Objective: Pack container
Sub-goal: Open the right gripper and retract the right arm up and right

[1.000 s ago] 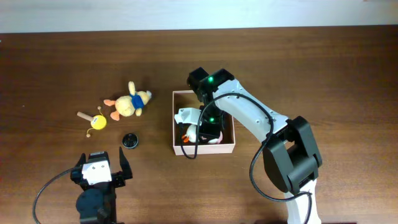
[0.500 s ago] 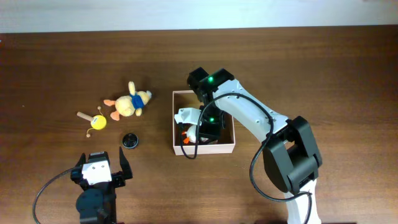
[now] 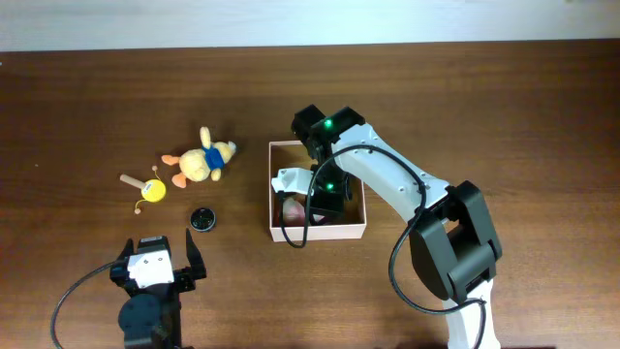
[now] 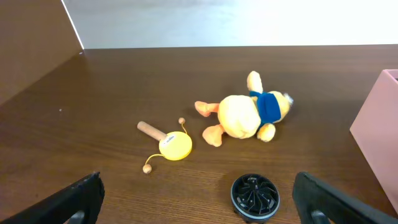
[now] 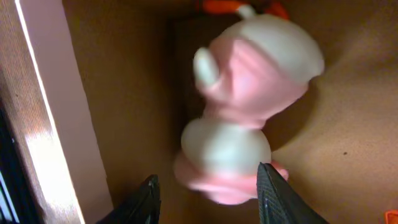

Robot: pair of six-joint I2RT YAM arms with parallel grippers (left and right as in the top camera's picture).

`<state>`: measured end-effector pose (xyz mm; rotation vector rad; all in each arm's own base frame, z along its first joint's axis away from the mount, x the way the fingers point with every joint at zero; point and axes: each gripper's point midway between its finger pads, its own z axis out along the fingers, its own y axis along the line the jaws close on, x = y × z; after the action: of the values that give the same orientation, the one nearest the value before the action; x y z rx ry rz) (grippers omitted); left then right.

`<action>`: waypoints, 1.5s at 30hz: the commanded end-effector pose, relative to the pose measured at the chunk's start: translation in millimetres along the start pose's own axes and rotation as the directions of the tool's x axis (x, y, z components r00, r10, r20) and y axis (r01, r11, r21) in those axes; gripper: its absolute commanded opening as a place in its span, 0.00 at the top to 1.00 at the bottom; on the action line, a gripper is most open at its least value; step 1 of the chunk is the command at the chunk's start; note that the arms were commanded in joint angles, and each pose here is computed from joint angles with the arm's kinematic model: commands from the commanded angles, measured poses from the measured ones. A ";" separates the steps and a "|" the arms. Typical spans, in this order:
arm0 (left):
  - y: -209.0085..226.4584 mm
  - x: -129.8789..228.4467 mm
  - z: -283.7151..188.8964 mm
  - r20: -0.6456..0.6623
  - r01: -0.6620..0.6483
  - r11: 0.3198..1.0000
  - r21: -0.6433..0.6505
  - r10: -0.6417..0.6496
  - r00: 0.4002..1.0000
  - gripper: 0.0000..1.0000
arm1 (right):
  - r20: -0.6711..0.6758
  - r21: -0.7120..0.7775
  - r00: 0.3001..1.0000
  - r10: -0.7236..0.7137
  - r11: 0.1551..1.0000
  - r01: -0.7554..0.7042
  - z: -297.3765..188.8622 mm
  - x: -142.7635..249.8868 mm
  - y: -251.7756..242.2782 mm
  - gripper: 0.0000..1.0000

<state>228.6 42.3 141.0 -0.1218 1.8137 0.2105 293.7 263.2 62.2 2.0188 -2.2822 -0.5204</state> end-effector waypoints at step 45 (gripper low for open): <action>7.2 1.1 0.0 -0.001 -0.016 0.999 -0.042 0.016 1.000 0.01 | 0.689 0.105 -0.199 0.697 -0.367 -0.925 -257.7 341.8 -176.4 0.01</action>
<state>228.6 42.4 141.0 -0.1224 1.8137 0.2112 487.4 -142.9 202.6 -0.7669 -3.4940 0.2718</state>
